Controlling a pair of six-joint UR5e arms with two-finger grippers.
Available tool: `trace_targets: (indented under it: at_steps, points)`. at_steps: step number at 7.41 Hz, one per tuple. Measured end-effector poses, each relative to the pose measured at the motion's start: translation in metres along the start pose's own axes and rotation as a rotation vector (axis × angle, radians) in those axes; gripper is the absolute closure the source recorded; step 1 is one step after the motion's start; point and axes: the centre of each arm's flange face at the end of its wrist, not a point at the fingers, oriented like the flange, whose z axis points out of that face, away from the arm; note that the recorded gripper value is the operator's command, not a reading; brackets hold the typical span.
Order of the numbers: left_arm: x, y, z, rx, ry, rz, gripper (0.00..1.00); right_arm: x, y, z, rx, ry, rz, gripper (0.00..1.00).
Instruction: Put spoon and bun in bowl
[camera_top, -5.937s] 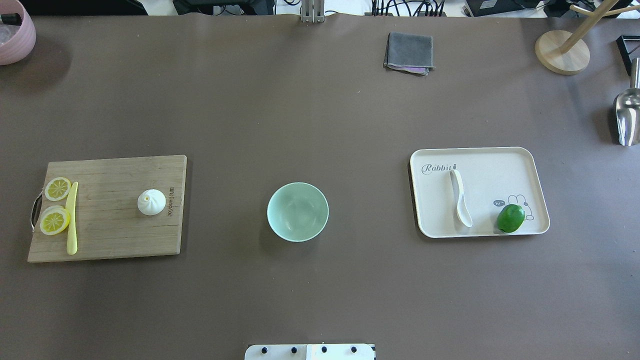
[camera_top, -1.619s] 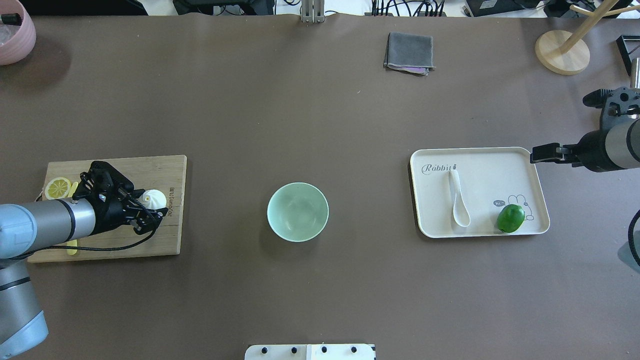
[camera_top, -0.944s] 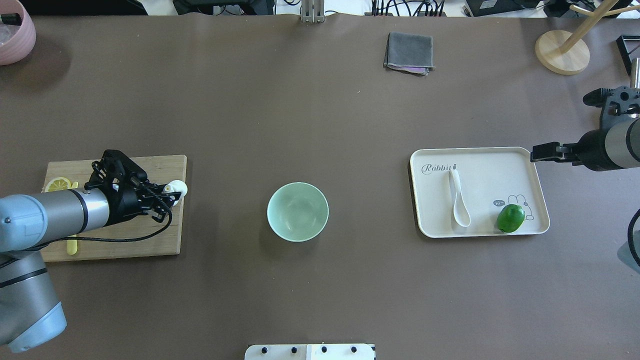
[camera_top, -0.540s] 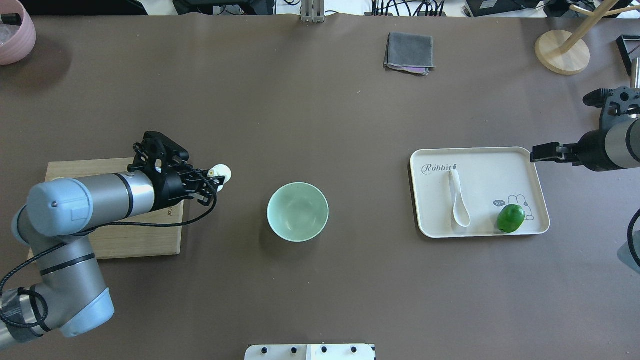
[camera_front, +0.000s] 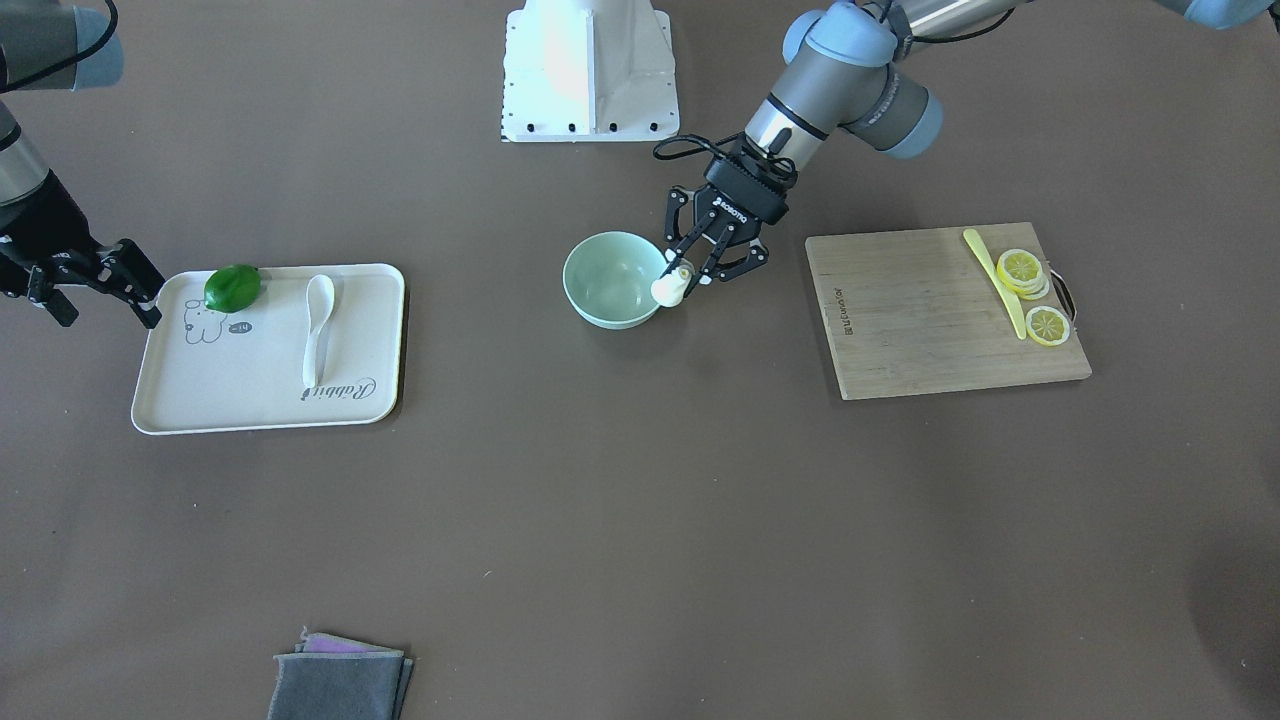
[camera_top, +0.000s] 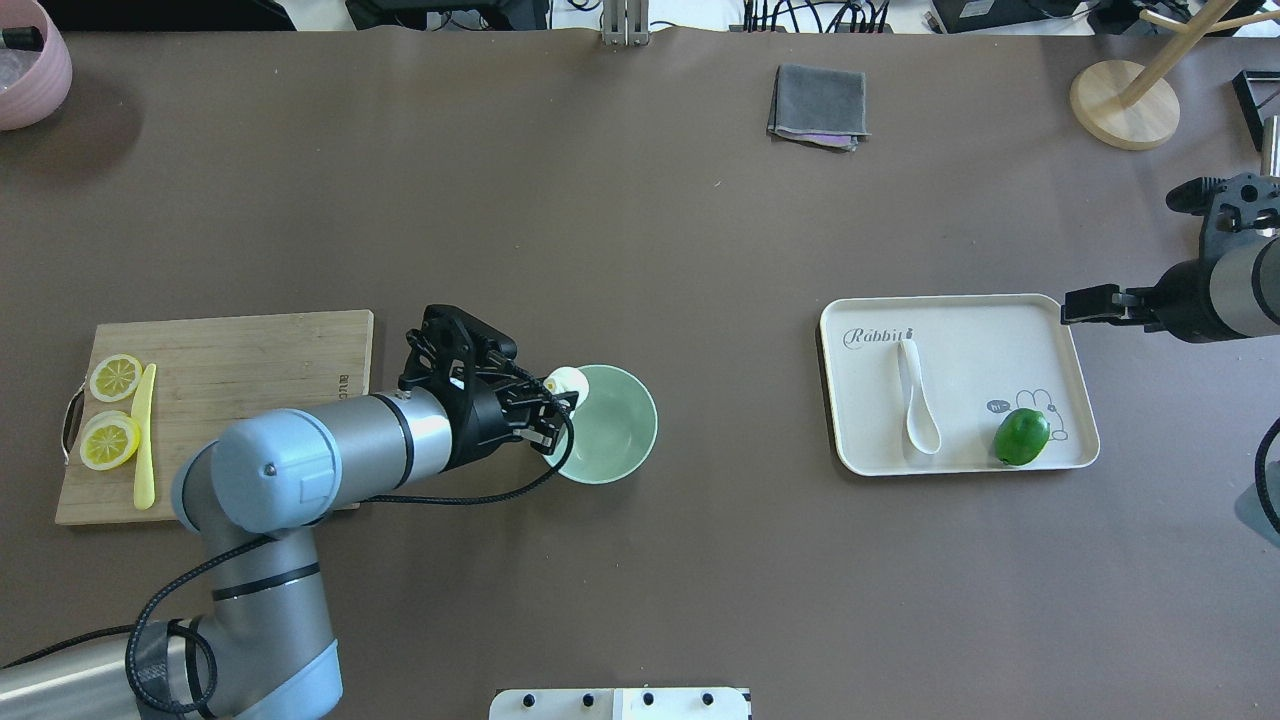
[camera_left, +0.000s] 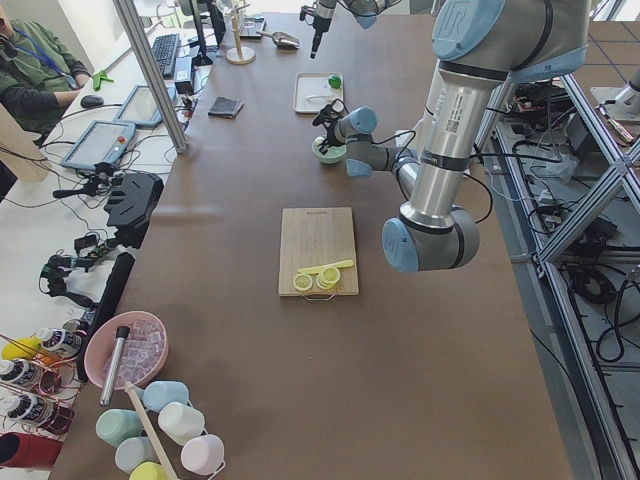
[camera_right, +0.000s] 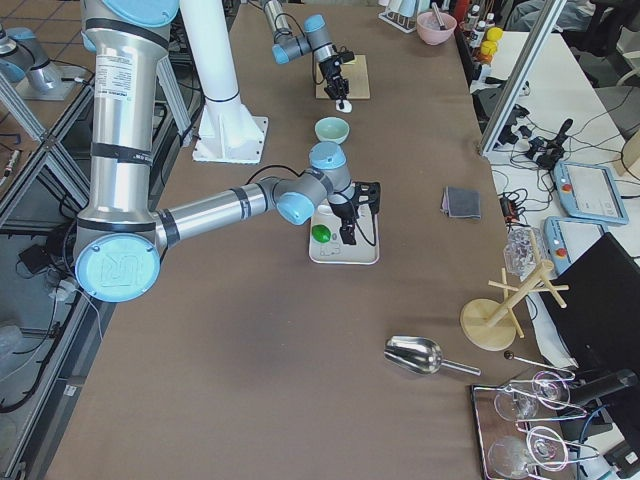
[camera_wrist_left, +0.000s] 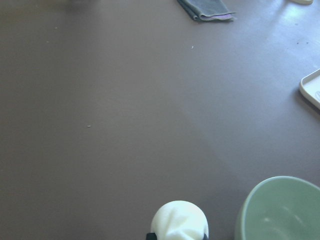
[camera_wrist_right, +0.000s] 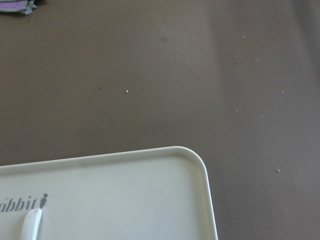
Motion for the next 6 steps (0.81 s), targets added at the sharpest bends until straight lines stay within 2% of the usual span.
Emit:
trace_targets:
  at_steps: [1,4,6]
  points:
    - [0.023,0.015,0.004,0.003,0.011,-0.014,0.04,0.000,0.000,0.000,0.000,0.000,0.000,0.00]
    - [0.037,0.020,0.003,0.019,0.019,-0.028,0.03,-0.004,-0.002,-0.001,0.005,-0.006,-0.002,0.00]
    - [0.028,-0.001,-0.007,0.046,0.021,-0.034,0.03,-0.017,-0.004,-0.001,0.009,-0.023,0.008,0.00]
